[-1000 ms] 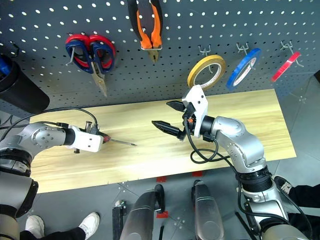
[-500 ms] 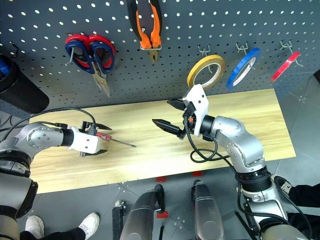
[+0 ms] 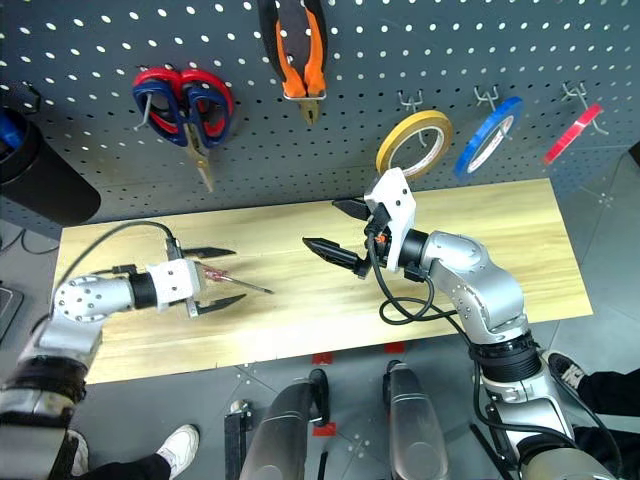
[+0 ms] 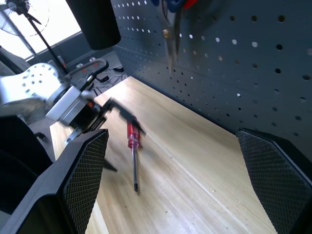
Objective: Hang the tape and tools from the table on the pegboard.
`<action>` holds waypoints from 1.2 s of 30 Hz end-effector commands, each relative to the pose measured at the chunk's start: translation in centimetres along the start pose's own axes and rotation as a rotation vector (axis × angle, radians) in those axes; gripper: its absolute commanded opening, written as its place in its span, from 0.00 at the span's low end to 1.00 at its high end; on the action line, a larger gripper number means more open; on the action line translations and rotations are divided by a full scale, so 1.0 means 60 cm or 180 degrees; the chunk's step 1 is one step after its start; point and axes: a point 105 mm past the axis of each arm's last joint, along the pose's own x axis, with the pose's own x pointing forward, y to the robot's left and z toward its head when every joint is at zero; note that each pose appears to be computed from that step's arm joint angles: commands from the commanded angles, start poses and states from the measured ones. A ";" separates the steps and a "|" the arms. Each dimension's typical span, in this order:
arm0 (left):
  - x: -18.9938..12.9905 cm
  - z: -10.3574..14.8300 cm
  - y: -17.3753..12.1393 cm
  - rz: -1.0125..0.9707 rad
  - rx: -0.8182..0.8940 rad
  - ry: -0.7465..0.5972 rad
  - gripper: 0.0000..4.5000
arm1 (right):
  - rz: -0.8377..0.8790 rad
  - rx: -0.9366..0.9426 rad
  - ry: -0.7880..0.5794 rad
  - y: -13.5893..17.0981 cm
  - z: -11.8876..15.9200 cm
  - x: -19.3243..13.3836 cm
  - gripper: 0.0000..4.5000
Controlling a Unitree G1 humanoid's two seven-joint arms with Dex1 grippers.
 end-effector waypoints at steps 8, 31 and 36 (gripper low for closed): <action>0.031 0.095 -0.039 0.0995 -0.1238 -0.0101 0.57 | 0.0948 -0.0777 0.0108 0.051 -0.001 -0.060 1.00; 0.118 0.044 -0.062 0.2931 -0.4102 0.0648 0.44 | 0.0982 -0.0904 0.0042 0.041 -0.004 -0.041 1.00; 0.115 0.019 -0.067 0.3218 -0.4473 0.0770 0.09 | 0.0962 -0.0894 0.0035 0.040 -0.004 -0.040 1.00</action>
